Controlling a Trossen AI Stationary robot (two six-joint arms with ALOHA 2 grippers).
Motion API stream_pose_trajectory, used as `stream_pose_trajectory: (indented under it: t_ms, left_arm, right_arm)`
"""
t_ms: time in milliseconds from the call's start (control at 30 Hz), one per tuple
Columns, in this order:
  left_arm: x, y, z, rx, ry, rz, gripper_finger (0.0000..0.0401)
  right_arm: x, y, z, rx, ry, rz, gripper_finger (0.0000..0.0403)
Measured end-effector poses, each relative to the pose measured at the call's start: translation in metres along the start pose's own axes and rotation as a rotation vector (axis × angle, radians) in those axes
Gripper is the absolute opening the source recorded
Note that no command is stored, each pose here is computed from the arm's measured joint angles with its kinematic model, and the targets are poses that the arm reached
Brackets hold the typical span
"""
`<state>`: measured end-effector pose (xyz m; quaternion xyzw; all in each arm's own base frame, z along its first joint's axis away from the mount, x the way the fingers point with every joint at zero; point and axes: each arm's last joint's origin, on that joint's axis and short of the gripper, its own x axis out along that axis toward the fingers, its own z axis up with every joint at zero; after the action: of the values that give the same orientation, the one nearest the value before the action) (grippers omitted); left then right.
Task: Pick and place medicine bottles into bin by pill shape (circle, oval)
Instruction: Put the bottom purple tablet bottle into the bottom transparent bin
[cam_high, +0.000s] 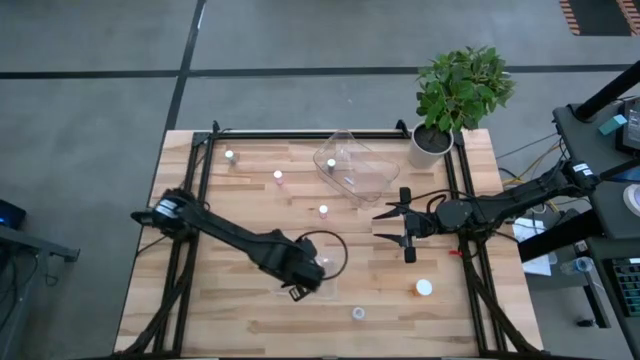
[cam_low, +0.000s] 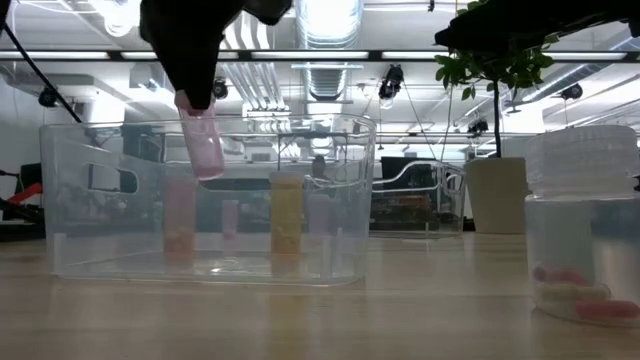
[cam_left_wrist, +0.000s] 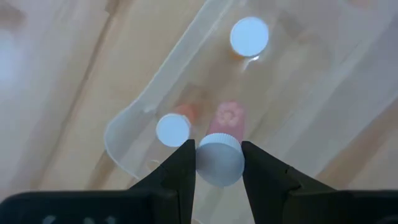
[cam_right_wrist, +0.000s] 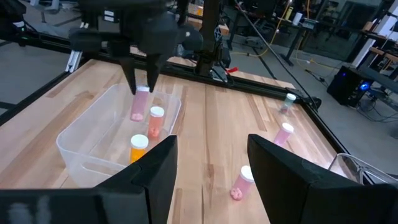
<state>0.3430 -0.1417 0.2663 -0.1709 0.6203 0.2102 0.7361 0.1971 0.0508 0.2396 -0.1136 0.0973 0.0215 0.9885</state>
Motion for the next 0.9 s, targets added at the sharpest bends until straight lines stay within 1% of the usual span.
stream_pose_trajectory:
  t_ms: [100, 300, 567, 700, 800, 900]
  left_arm:
    - [0.006, -0.011, 0.007, 0.05, 0.022, 0.029, 0.0092]
    - [0.024, -0.027, 0.015, 0.143, 0.06, 0.044, 0.0091]
    - [0.045, -0.033, 0.015, 0.219, 0.108, 0.078, 0.0091]
    - [0.049, -0.032, 0.016, 0.238, 0.115, 0.084, 0.0091]
    - [0.05, -0.032, 0.016, 0.236, 0.117, 0.086, 0.0101]
    - [0.051, -0.032, 0.016, 0.236, 0.118, 0.087, 0.0119]
  right_arm:
    - [0.0, 0.0, 0.0, -0.003, 0.004, 0.0, 0.0187]
    - [0.0, 0.0, -0.001, -0.004, 0.005, 0.0, 0.0187]
    - [0.0, 0.0, -0.001, -0.005, 0.008, -0.001, 0.0187]
    - [0.0, 0.0, -0.002, -0.007, 0.017, 0.0, 0.0187]
    - [0.0, 0.0, -0.002, -0.008, 0.021, 0.001, 0.0187]
    - [0.0, 0.0, -0.002, -0.008, 0.021, 0.001, 0.0187]
